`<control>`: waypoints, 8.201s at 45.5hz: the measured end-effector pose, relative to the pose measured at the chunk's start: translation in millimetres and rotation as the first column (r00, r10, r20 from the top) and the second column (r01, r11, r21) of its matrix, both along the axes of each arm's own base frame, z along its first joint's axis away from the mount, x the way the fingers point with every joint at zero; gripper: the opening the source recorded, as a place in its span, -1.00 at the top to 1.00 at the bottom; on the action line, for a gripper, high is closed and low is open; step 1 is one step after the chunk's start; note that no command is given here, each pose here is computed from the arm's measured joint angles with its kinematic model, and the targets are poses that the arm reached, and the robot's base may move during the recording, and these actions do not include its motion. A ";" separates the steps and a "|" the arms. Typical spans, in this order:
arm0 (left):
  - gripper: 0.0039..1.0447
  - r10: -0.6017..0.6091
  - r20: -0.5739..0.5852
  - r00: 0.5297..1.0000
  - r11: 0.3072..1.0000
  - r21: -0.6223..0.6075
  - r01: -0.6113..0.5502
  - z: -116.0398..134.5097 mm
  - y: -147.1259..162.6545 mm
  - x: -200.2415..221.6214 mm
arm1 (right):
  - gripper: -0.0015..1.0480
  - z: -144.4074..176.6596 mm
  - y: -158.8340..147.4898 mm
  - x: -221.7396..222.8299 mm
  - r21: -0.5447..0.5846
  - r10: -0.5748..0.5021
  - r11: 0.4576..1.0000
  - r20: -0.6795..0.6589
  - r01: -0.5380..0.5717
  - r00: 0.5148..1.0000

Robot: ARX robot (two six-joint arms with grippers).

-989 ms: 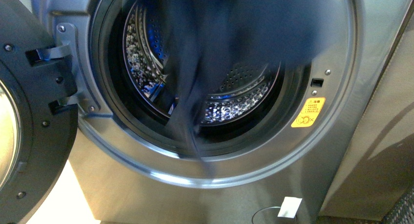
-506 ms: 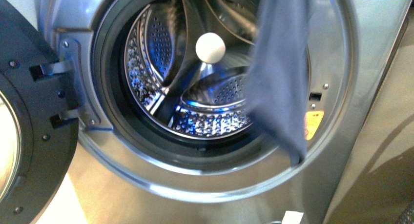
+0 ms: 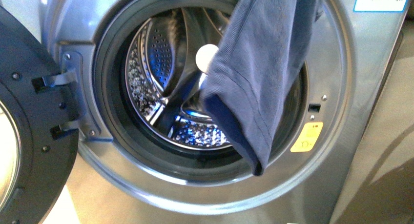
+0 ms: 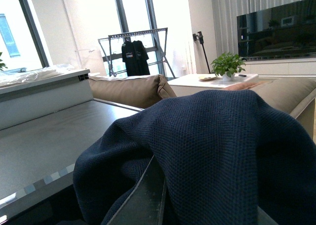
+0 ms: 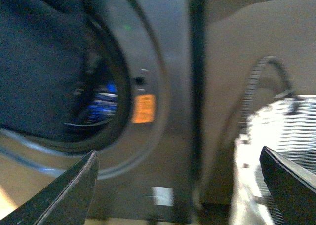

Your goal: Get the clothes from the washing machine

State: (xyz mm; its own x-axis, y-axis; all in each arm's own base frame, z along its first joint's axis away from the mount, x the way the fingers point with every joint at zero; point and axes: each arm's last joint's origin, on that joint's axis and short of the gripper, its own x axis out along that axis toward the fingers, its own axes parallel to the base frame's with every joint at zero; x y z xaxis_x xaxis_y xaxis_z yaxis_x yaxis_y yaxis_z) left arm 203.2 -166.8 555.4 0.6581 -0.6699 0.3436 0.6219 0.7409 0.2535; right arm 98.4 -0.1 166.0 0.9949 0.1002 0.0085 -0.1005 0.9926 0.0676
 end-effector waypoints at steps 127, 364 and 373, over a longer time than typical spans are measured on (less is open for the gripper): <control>0.56 0.009 -0.004 1.000 1.000 -0.006 -0.009 0.6 0.0 0.8 | 0.38 259.1 119.4 158.4 -0.107 0.368 0.929 0.352 -0.354 0.861; 0.94 0.620 -0.443 0.647 0.742 0.064 -0.667 -383.4 166.6 -103.2 | 0.95 -1.4 -0.2 -0.7 -0.065 -0.104 0.993 -0.005 0.103 0.995; 0.94 0.620 -0.423 0.660 0.742 0.044 -0.669 -389.5 166.6 -105.7 | 0.95 -1.4 -0.2 -0.7 -0.066 -0.104 0.993 -0.005 0.103 0.995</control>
